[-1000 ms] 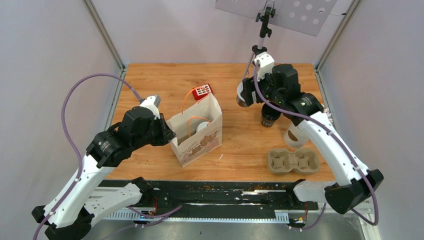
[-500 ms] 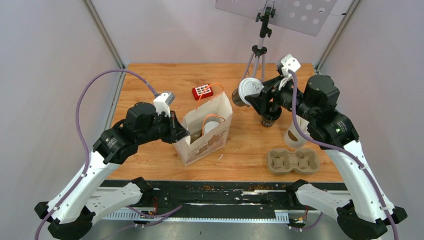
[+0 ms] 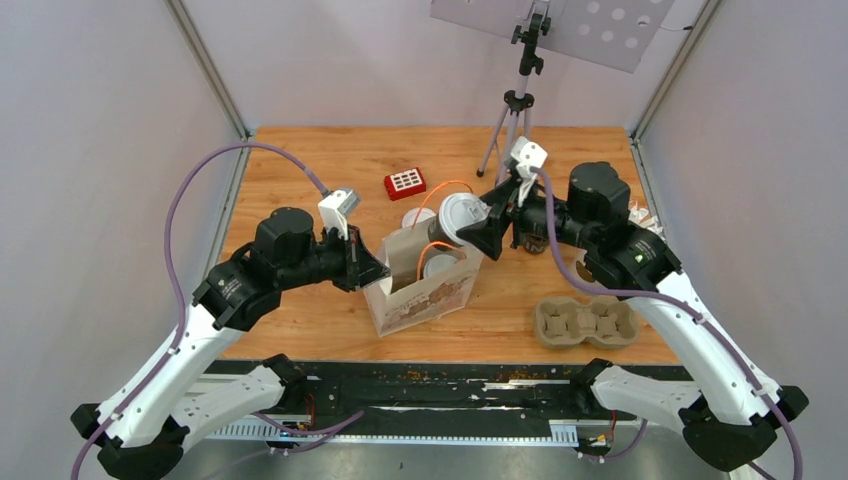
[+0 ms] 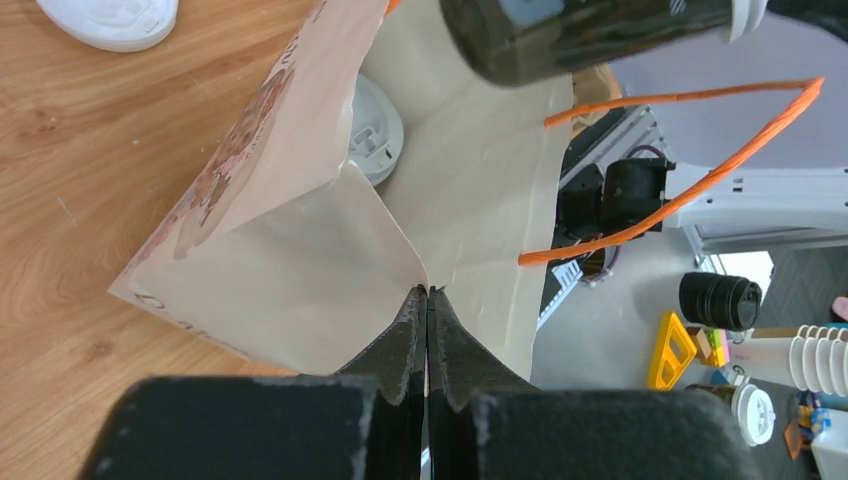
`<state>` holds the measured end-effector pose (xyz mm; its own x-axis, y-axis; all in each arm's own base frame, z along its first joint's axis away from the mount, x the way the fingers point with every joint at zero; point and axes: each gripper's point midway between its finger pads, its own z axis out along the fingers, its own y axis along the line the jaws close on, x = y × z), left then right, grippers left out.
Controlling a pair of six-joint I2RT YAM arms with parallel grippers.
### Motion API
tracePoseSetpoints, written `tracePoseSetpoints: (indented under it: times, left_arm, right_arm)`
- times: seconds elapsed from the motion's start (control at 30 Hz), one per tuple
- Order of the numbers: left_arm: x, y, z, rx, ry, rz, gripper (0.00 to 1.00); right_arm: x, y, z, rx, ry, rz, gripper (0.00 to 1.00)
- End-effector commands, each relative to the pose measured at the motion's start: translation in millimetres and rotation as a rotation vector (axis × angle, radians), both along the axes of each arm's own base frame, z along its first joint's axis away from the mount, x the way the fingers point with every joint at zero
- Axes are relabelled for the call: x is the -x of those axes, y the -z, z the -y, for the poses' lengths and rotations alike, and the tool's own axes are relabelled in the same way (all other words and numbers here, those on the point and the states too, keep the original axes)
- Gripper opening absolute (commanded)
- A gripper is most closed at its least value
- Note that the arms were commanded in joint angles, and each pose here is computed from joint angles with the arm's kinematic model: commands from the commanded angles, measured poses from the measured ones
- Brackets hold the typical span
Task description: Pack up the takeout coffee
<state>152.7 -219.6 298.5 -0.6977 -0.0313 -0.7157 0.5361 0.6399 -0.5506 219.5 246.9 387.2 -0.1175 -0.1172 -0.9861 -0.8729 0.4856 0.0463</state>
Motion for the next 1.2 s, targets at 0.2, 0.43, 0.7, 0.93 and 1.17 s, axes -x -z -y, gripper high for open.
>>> tracePoseSetpoints:
  times: [0.2, 0.43, 0.7, 0.93, 1.17]
  left_arm:
    - [-21, 4, -7, -0.044, -0.065, 0.083, 0.04]
    - [-41, 0, -9, -0.115, -0.081, 0.102, 0.12]
    - [-32, -4, -13, -0.079, -0.094, 0.023, 0.38]
    - [-12, 0, -22, -0.042, -0.120, -0.048, 0.57]
    - [-15, 0, -22, -0.040, -0.145, -0.073, 0.57]
  right_arm:
    - [20, 25, -7, 0.168, -0.048, 0.019, 0.75]
    - [39, 34, -18, 0.239, -0.089, -0.005, 0.75]
    - [54, 46, -43, 0.272, -0.165, -0.007, 0.74]
    - [53, 52, -60, 0.300, -0.196, 0.127, 0.74]
    - [47, 73, -65, 0.389, -0.208, 0.281, 0.75]
